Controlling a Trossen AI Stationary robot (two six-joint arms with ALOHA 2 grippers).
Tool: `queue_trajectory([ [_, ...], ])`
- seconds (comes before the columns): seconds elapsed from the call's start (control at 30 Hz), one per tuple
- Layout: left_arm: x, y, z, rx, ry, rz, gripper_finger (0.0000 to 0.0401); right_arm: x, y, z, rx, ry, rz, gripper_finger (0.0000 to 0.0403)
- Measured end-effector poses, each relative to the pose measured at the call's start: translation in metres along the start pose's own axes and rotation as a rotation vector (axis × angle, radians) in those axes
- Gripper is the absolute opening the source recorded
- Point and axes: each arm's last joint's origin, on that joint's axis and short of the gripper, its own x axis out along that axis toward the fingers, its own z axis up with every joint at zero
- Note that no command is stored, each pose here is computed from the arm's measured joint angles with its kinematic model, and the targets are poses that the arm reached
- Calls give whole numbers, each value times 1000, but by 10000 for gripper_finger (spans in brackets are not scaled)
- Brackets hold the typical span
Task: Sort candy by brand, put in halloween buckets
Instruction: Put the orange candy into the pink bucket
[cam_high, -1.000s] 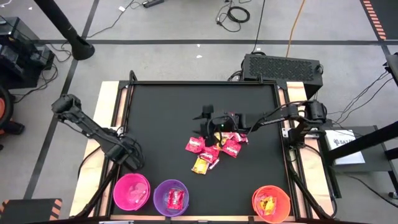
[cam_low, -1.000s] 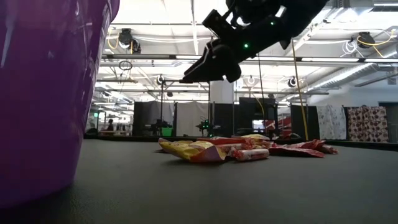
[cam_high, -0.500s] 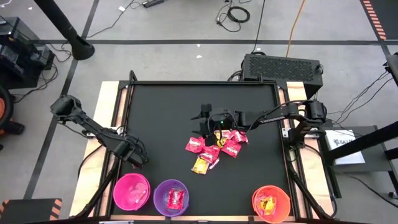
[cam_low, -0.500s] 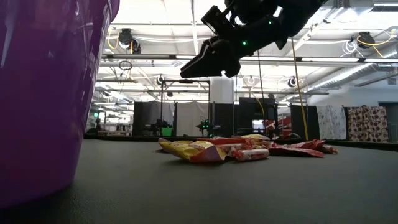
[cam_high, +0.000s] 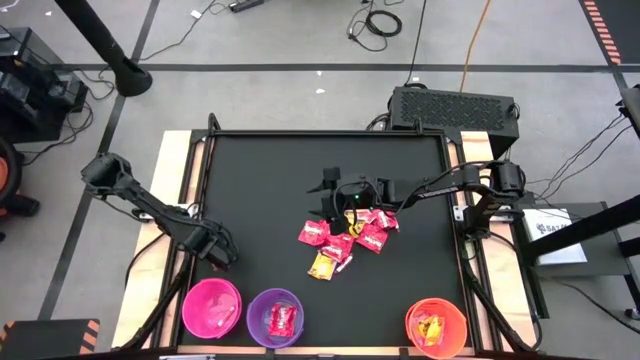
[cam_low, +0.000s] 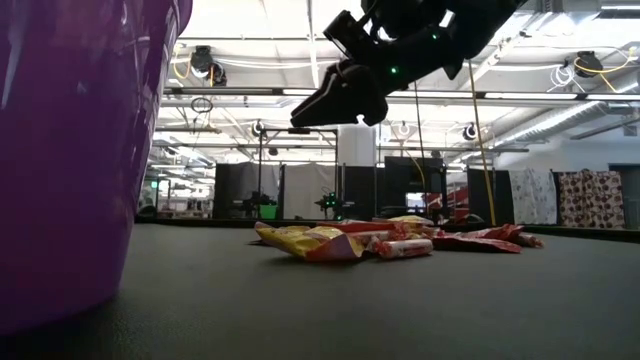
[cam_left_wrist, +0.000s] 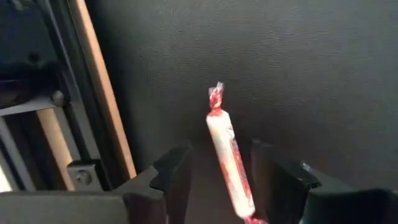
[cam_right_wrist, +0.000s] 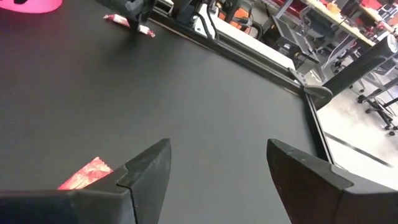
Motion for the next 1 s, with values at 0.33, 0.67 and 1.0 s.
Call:
queue_trajectory([
  [0.33, 15, 0, 0, 11, 36, -60, 166, 0, 0, -1, -1, 8, 4, 255],
  [0.67, 15, -1, 0, 33, 34, -70, 120, 0, 0, -1, -4, 8, 3, 255],
  [1.0, 9, -3, -1, 89, 27, -70, 41, 0, 0, -1, -12, 7, 3, 255],
])
